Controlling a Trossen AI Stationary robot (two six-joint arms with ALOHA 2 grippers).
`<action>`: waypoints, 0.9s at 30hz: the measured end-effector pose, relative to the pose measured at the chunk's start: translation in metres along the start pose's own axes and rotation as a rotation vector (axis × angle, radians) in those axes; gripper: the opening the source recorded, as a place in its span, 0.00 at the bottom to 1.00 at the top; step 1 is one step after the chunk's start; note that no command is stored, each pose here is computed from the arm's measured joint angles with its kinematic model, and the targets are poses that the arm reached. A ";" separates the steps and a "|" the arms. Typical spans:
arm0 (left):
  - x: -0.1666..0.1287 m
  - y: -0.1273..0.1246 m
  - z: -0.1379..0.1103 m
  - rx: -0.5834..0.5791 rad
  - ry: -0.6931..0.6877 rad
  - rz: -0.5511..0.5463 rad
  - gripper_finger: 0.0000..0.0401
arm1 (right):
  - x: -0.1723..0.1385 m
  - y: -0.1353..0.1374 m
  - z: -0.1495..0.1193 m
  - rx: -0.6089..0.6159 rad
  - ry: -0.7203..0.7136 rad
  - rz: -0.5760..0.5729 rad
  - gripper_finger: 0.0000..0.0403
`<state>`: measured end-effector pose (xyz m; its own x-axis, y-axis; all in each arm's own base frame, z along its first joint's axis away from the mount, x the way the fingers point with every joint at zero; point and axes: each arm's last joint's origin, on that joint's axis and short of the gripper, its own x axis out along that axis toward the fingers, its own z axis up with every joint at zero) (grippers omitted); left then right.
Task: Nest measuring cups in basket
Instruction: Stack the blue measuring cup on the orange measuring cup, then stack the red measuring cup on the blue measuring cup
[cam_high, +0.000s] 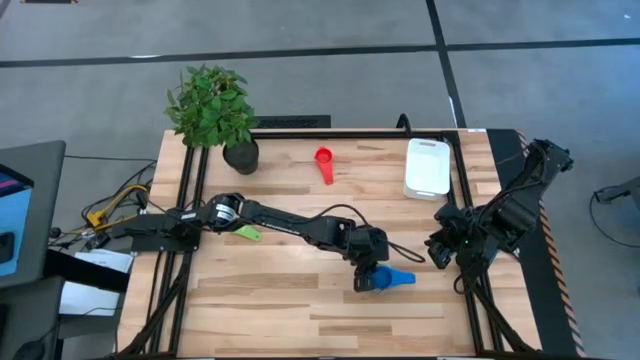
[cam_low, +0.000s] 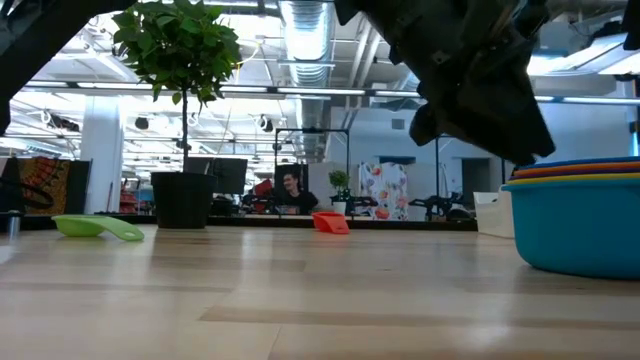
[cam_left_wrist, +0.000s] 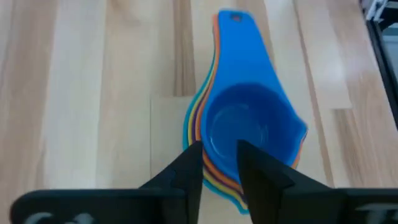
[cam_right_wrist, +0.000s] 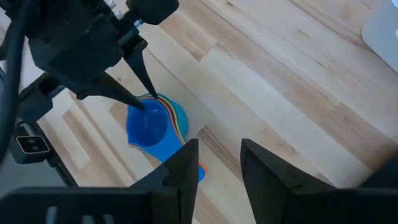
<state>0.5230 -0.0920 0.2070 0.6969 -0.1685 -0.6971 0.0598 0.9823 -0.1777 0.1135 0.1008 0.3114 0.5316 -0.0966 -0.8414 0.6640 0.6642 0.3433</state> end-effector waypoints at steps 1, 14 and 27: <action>0.000 0.001 -0.001 -0.013 0.017 0.005 0.23 | 0.000 0.000 0.000 0.001 0.000 0.000 0.37; -0.065 0.064 0.023 -0.265 0.032 0.241 0.28 | 0.000 0.000 0.001 -0.022 -0.013 -0.001 0.41; -0.129 0.237 0.010 -0.493 0.087 0.495 0.27 | 0.003 -0.001 0.008 -0.062 -0.054 -0.024 0.37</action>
<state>0.4547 0.1632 0.2622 0.4973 0.2629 -0.8268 -0.5952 0.7968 -0.1046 0.1192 0.0939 0.3119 0.5446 -0.1521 -0.8248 0.6443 0.7054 0.2953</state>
